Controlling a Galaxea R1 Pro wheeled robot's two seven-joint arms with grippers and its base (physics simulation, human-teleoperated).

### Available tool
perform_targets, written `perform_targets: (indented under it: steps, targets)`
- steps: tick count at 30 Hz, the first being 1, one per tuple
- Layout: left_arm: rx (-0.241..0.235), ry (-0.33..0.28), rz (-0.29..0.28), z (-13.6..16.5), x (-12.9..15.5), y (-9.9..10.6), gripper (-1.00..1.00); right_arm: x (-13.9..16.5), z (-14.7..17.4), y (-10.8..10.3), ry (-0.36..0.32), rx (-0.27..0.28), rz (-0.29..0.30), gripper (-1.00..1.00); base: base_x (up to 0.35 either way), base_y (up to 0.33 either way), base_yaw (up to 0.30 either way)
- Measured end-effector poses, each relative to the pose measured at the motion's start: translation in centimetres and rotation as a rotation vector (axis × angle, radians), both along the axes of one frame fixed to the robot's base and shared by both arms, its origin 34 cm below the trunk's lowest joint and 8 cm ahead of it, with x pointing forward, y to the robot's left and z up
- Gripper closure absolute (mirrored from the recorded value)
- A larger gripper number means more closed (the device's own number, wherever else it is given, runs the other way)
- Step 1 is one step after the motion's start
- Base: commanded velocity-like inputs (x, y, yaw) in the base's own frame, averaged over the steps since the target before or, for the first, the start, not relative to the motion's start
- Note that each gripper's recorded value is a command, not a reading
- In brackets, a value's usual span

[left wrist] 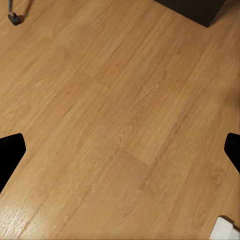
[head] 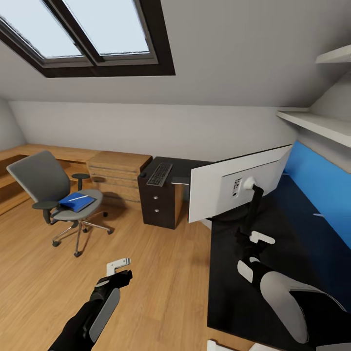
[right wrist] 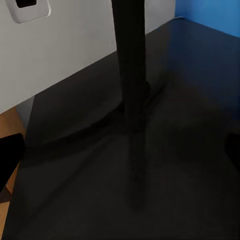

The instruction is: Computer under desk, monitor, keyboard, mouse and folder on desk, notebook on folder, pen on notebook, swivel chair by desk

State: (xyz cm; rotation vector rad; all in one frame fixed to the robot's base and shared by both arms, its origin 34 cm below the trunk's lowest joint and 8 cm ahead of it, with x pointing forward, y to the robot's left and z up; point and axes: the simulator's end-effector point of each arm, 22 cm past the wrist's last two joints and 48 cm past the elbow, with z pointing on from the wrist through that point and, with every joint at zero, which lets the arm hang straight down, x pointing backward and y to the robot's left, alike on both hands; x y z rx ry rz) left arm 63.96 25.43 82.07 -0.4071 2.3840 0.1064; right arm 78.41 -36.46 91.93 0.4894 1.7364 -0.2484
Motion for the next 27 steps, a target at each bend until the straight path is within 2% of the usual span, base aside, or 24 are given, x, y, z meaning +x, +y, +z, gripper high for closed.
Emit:
perform_targets:
  steps: [3, 8, 15, 21, 27]
  targets:
    - [0.0, 0.0, 0.001, 0.0, 0.0, 0.0, -1.0, 0.0, 0.0, 0.0, -0.002, 0.0, 0.0, -1.0, 0.006, -0.013, 0.0]
    - [0.001, 0.001, 0.002, 0.0, 0.0, 0.2, -1.0, 0.0, 1.1, -0.2, -0.057, -0.01, -0.012, -1.0, 0.001, -0.002, 0.0]
    - [0.002, 0.001, 0.003, 0.0, 0.0, 0.2, -1.0, 0.0, 1.3, -0.1, -0.071, -0.012, -0.016, -1.0, 0.0, 0.0, -0.034]
    - [0.003, 0.0, 0.005, 0.0, 0.0, 0.4, -1.0, 0.0, 1.4, -0.1, -0.073, -0.013, -0.016, -1.0, -0.004, 0.012, -0.186]
    - [0.004, 0.0, 0.005, 0.0, 0.0, 0.5, -1.0, 0.1, 1.4, 0.0, -0.073, -0.012, -0.014, -1.0, -0.103, 0.156, -0.25]
